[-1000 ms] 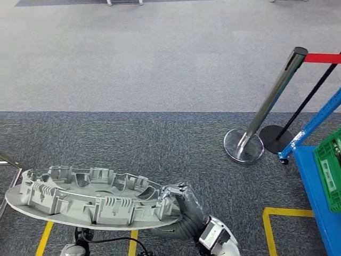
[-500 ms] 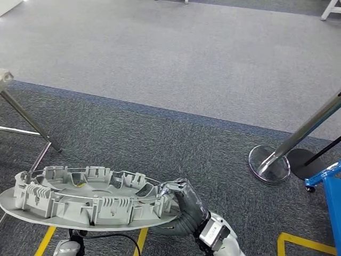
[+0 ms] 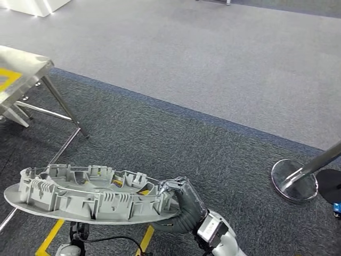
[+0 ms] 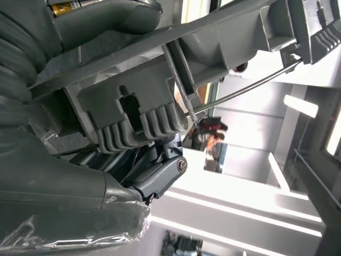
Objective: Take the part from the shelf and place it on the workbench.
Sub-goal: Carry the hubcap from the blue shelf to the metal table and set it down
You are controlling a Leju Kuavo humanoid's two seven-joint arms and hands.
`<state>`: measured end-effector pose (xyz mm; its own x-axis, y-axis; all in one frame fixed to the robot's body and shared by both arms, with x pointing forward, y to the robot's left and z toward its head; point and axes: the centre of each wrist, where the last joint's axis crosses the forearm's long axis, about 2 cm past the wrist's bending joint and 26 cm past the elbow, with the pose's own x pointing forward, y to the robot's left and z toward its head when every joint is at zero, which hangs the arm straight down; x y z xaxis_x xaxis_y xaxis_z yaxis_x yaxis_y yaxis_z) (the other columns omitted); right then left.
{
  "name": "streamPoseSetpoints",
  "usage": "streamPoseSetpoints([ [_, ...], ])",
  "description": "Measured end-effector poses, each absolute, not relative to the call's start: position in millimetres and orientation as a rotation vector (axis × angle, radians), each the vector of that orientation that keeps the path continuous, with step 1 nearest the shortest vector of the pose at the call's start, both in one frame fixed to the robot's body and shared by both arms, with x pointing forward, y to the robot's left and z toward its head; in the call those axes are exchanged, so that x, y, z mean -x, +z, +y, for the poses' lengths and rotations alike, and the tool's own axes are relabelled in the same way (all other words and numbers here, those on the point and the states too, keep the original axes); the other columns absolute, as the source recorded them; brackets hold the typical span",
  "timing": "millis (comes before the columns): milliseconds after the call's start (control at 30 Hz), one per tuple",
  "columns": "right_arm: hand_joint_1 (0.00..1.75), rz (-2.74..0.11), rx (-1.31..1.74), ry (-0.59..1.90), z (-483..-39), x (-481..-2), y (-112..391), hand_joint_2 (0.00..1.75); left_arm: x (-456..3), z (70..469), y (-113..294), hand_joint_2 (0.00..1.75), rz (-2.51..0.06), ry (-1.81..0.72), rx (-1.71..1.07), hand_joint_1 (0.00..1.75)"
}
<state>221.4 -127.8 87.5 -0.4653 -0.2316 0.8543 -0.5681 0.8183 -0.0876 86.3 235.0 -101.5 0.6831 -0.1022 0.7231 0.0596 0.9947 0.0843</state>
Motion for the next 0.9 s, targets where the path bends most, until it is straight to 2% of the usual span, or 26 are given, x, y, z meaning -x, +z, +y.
streamPoseSetpoints([
  [900,1.75,-2.045,-0.599,0.455,-126.0,-221.5,85.7,1.75,-79.0,232.0,-102.5,0.00,-0.798,-0.092,-0.045,0.00],
])
